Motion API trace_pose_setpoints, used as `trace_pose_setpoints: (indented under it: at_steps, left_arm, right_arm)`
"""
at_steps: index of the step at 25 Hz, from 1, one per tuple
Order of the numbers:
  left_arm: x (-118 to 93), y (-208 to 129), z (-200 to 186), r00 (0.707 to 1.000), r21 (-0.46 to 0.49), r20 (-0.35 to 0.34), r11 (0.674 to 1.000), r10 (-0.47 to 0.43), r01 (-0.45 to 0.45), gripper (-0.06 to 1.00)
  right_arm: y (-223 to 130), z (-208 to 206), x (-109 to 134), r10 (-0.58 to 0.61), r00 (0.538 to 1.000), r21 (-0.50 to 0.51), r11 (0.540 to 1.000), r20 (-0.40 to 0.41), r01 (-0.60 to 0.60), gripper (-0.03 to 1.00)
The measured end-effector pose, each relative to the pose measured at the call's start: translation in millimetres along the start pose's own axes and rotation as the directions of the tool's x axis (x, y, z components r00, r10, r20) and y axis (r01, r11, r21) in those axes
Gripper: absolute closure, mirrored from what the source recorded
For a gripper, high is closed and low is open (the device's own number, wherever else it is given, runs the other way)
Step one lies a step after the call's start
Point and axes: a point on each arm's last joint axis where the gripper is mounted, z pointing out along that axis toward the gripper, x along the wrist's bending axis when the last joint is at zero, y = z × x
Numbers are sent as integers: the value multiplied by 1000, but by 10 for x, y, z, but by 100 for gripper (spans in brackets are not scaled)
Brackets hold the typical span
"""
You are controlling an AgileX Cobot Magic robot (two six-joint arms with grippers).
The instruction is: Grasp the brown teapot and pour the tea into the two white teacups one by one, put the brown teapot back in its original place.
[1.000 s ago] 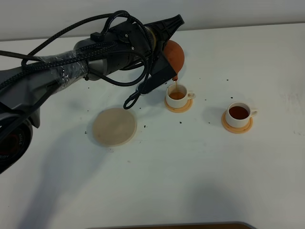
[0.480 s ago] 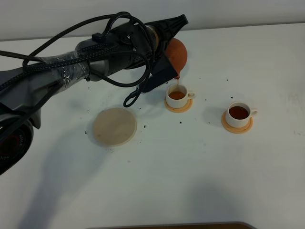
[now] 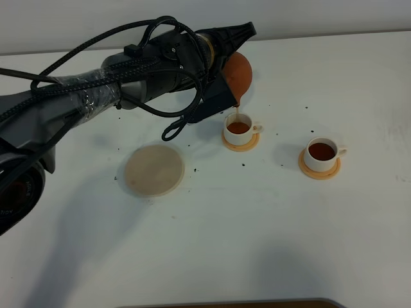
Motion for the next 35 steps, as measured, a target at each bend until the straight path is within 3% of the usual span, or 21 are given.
trace_pose_setpoints:
  at_steps: [20,35]
  left_arm:
    - [72,0,-3,992,7,-79,995,95,-95,80]
    - [82,0,-4,991,9,-89,995,104,-103,80]
  right_arm:
    - [0,0,0,0,1000,0,1000,0,0,73]
    - [0,0,0,0,1000,0,1000,0,0,73]
